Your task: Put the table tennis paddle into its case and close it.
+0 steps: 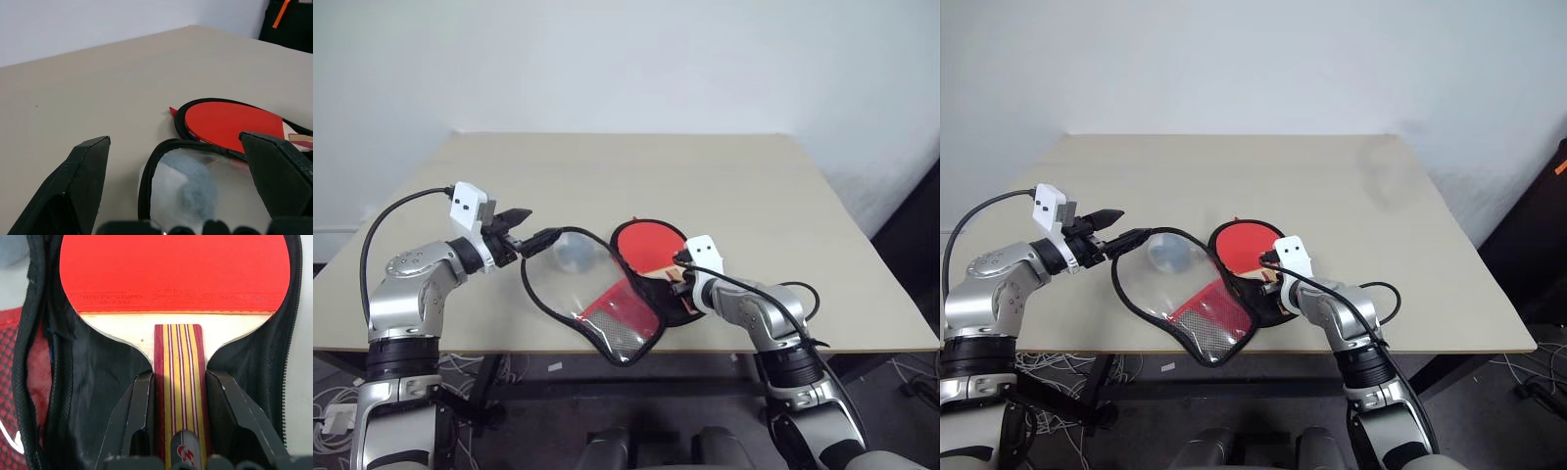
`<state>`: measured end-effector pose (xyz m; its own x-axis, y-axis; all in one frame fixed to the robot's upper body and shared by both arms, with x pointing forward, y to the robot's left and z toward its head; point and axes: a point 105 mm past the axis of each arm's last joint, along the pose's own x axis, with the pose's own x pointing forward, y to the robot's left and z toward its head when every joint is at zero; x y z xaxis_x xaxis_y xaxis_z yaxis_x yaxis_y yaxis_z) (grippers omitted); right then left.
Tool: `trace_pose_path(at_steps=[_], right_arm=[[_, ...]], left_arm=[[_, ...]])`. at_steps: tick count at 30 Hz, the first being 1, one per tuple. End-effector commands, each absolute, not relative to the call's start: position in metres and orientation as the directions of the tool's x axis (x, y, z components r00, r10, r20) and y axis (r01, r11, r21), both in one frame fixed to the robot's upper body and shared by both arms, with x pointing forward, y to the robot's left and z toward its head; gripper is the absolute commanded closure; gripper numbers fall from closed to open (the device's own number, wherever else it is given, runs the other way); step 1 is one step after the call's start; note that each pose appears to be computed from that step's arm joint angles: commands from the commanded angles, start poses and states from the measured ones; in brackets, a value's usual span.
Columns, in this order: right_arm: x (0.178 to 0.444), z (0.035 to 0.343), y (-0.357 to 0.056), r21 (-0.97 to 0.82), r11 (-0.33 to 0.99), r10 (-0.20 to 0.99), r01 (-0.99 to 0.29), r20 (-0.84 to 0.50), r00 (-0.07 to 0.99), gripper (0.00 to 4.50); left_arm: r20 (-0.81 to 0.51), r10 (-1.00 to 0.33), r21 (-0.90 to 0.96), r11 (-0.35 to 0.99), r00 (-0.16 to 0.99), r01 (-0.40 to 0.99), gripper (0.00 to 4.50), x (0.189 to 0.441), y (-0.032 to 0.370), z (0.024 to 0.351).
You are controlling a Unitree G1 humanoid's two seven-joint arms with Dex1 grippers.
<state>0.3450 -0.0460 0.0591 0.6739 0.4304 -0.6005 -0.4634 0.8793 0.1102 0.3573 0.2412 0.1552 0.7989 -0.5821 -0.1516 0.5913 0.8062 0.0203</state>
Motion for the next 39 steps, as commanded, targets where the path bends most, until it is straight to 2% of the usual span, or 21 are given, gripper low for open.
trace_pose_path(at_steps=[1,15,16,19,24,28,32,36,39], right_arm=[[0.359,0.084,-0.044,0.079,0.886,0.428,-0.458,-0.522,0.738,3.38],[0.355,0.077,-0.044,0.067,0.88,0.428,-0.471,-0.543,0.722,3.38],[0.355,0.077,-0.044,0.069,0.879,0.43,-0.472,-0.544,0.721,2.67],[0.353,0.081,-0.042,0.094,0.872,0.453,-0.481,-0.526,0.72,1.85],[0.353,0.097,-0.049,0.134,0.864,0.486,-0.485,-0.477,0.732,0.03],[0.349,0.125,-0.067,0.154,0.834,0.543,-0.53,-0.394,0.741,0.01],[0.341,0.167,-0.089,0.167,0.771,0.635,-0.614,-0.261,0.727,0.01],[0.333,0.184,-0.123,0.121,0.758,0.65,-0.641,-0.218,0.728,0.01],[0.328,0.191,-0.141,0.073,0.762,0.643,-0.644,-0.211,0.736,0.0]], left_arm=[[-0.104,-0.591,0.076,0.797,0.8,0.599,0.0,0.36,0.238,0.178],[-0.104,-0.589,0.071,0.799,0.801,0.597,0.0,0.358,0.238,0.176],[-0.104,-0.59,0.071,0.799,0.801,0.597,0.0,0.357,0.238,0.176],[-0.105,-0.588,0.075,0.799,0.802,0.596,0.0,0.357,0.24,0.177],[-0.104,-0.576,0.102,0.805,0.811,0.585,0.0,0.356,0.252,0.187],[-0.118,-0.557,0.152,0.808,0.822,0.57,0.0,0.349,0.271,0.199],[-0.132,-0.529,0.16,0.823,0.838,0.545,0.0,0.338,0.297,0.209],[-0.239,-0.432,0.156,0.867,0.87,0.473,0.0,0.327,0.337,0.179],[-0.289,-0.382,0.107,0.899,0.878,0.426,0.62,0.32,0.352,0.151]])
